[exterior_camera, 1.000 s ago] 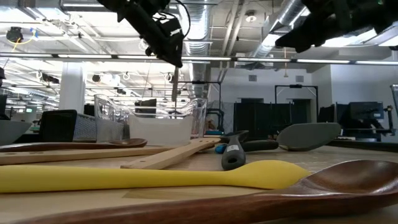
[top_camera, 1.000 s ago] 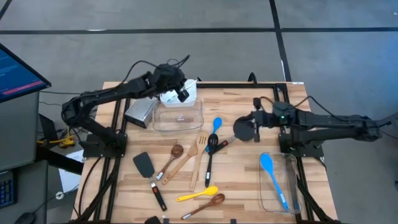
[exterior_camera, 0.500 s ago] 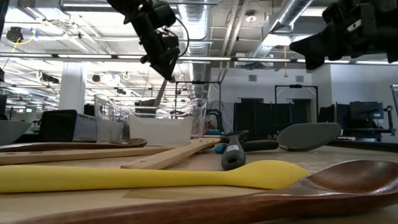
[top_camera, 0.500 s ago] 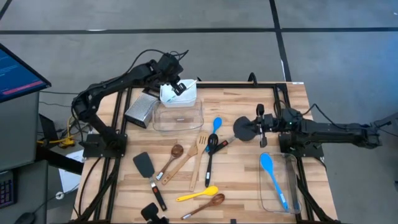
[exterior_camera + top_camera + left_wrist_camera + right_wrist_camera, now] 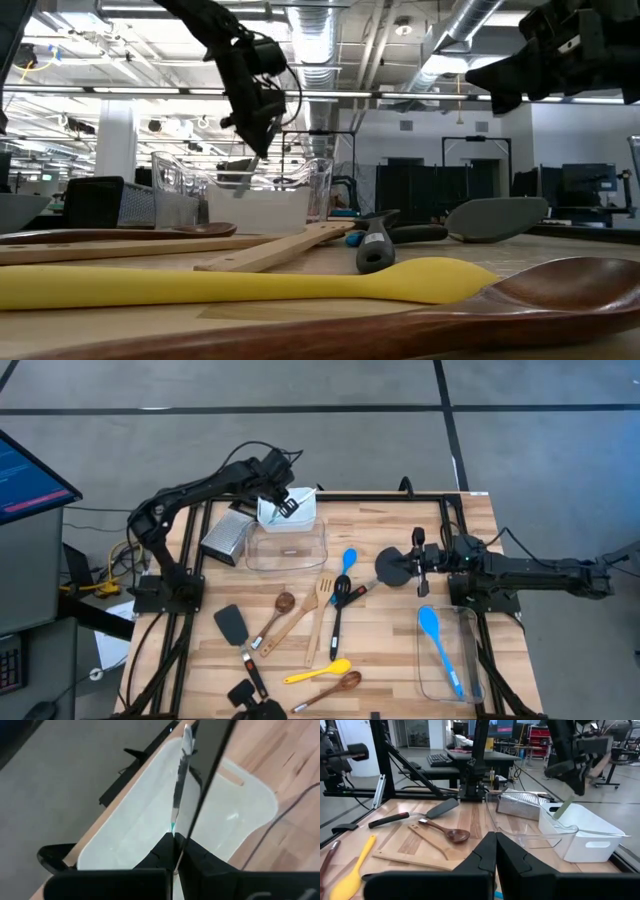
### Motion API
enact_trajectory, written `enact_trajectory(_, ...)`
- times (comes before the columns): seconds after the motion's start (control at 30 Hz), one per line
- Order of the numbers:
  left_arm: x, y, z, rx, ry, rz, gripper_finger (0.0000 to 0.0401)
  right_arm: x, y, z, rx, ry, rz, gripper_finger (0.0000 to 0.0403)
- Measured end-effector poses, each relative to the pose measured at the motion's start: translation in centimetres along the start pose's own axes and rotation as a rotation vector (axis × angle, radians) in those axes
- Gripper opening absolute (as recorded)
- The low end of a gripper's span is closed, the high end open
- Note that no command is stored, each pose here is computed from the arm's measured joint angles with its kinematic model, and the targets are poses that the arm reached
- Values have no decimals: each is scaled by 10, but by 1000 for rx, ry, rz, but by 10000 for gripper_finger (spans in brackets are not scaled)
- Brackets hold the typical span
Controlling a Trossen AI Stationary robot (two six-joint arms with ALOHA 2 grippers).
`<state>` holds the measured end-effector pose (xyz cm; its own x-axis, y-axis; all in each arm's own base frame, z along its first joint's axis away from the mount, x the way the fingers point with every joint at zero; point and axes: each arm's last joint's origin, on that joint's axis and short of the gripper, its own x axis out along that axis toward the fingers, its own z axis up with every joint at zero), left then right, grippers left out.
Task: Pick & Place Kitchen Items
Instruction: Put the gray table knife into the white bin, then put the left solid turner spatula into the top transparent bin
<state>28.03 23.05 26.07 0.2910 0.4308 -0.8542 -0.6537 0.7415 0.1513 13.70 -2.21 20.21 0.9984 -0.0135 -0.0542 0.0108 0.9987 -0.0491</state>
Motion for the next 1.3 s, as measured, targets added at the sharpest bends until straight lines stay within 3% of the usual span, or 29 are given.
enact_trajectory(0.5,50,15,-7,-54,119,18,1,0,0,-1,-2,7,-1,0)
enact_trajectory(1.3,53,19,4,-73,-15,29,4,0,0,-4,-12,38,0,0)
